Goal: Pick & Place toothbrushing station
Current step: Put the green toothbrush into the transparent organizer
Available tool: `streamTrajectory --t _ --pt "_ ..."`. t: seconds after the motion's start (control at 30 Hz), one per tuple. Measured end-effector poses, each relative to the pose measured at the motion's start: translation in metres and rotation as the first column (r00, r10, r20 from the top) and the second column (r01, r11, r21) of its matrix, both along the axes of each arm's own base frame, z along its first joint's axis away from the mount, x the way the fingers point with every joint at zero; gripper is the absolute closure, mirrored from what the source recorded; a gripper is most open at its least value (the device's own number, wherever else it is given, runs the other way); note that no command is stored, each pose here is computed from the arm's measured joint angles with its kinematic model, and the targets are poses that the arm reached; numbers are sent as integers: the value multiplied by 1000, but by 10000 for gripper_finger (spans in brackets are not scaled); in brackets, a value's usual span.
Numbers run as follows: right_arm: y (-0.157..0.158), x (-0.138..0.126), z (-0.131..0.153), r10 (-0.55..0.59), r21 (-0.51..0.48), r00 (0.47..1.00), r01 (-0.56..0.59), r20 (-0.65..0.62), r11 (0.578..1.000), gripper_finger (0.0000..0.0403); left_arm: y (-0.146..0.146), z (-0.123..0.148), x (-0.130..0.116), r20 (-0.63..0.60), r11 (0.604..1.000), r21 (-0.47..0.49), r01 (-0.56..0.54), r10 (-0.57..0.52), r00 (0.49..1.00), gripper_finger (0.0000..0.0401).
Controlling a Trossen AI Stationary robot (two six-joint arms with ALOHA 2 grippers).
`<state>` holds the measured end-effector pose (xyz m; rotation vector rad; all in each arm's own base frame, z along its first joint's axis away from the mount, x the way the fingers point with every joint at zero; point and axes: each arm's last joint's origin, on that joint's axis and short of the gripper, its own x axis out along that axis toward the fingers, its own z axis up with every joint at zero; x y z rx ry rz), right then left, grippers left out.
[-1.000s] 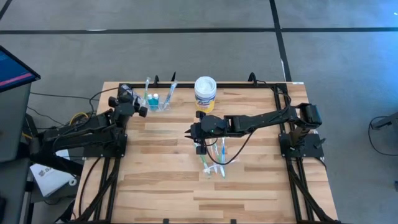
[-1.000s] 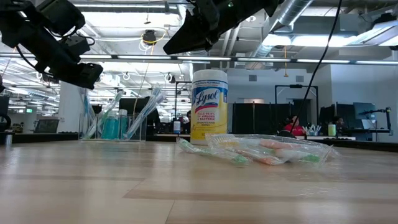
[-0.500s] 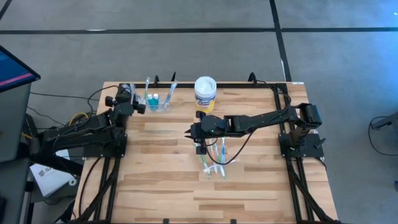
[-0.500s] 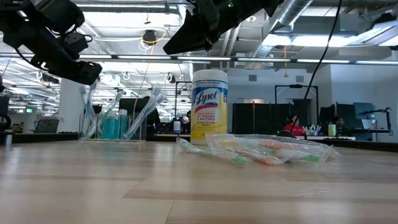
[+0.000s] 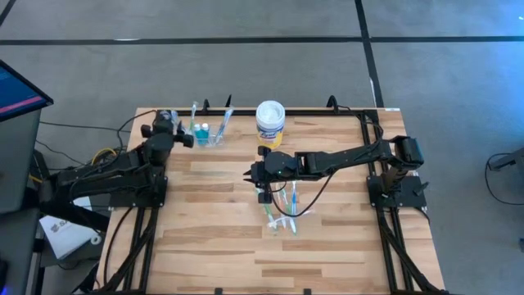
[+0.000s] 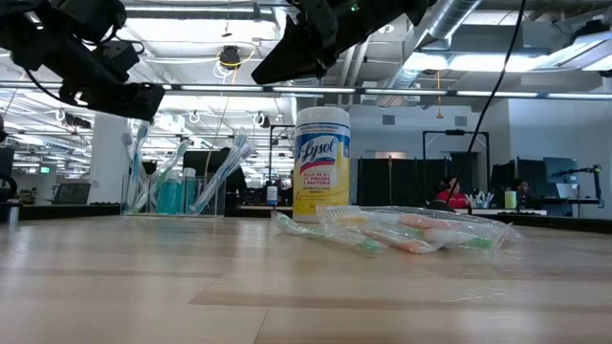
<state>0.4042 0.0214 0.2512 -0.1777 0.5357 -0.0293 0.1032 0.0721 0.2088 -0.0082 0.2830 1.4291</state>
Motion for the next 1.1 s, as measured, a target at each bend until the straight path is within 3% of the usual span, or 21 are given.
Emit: streamTrajectory --t 0.17,0.4,0.53,0.67,0.83,1.1 --pt "0 0 0 0 0 1000 0 -1 1000 337 -6 -1 7 60 980 -56 189 -185 981 225" --pt "0 0 0 0 0 1000 0 -1 1000 337 -17 -2 16 96 911 -104 400 -391 915 225" --pt "0 0 -1 -18 32 1000 18 -4 999 337 -24 -3 20 147 845 -134 517 -499 854 225" --pt "0 -4 -6 -24 40 997 27 -72 999 337 -32 -4 25 219 753 -169 635 -600 769 225" --pt "1 -11 -14 -40 69 983 54 -181 996 337 -43 -8 28 289 649 -204 733 -675 679 225" --pt "2 -20 -24 -46 140 948 94 -313 986 337 -53 -26 28 341 595 -235 769 -690 638 225"
